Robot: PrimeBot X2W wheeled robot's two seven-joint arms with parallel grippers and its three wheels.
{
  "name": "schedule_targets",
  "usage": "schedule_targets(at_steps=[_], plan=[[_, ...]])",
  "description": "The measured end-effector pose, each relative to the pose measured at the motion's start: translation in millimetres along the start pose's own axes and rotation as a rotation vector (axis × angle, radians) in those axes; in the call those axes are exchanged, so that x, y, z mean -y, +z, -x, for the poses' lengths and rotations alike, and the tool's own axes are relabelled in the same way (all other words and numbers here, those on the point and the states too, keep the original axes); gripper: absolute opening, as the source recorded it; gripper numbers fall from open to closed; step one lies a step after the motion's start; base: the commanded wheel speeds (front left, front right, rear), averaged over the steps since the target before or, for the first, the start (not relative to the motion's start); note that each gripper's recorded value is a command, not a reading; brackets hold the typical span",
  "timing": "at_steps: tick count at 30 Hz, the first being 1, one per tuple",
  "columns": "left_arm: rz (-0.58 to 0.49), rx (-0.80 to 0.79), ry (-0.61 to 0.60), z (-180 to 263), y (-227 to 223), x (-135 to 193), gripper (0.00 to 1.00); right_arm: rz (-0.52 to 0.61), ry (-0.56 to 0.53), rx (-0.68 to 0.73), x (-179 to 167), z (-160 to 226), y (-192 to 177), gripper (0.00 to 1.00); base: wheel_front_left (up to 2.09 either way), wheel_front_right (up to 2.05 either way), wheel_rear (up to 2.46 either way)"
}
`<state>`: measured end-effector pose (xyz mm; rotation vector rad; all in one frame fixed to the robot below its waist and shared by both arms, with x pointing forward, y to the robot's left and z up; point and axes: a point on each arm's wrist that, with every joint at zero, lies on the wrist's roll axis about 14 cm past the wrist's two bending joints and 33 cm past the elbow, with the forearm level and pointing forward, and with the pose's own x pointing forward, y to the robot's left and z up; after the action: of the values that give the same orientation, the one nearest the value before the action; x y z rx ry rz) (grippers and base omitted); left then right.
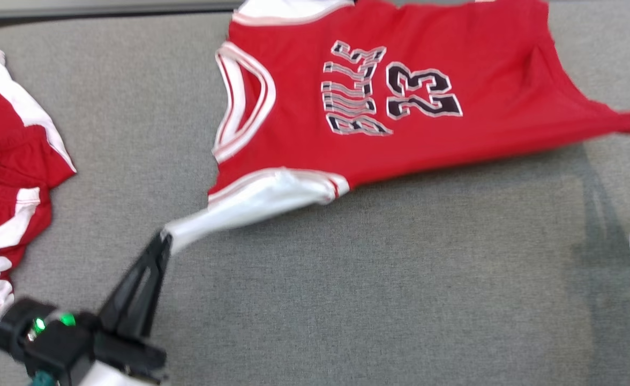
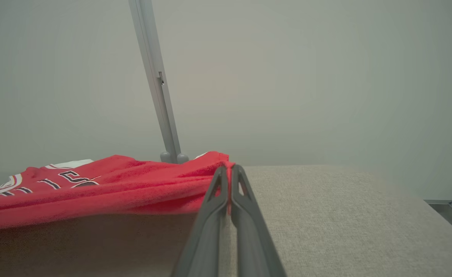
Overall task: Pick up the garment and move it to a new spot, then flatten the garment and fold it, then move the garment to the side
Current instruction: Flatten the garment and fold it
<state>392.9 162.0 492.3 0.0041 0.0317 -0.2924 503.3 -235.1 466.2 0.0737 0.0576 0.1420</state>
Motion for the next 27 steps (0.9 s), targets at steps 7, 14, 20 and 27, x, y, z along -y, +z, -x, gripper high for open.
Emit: schedule_targets(at_steps=[7, 14, 20, 27], plan=[[0.089, -0.12, -0.073, 54, -10, 32, 0.0, -0.009, -0.06, -0.048, 11, 63, -14, 0.0, 0.0, 0.0, 0.0], [0.091, -0.171, -0.085, 62, -6, 33, 0.0, -0.035, -0.089, -0.062, 8, 91, -23, 0.0, 0.0, 0.0, 0.0], [0.104, -0.177, -0.106, 63, -4, 39, 0.0, -0.028, -0.09, -0.054, 7, 99, -19, 0.0, 0.0, 0.0, 0.0], [0.121, -0.159, -0.15, 50, -5, 47, 0.0, -0.035, -0.084, -0.103, 3, 101, -33, 0.0, 0.0, 0.0, 0.0]])
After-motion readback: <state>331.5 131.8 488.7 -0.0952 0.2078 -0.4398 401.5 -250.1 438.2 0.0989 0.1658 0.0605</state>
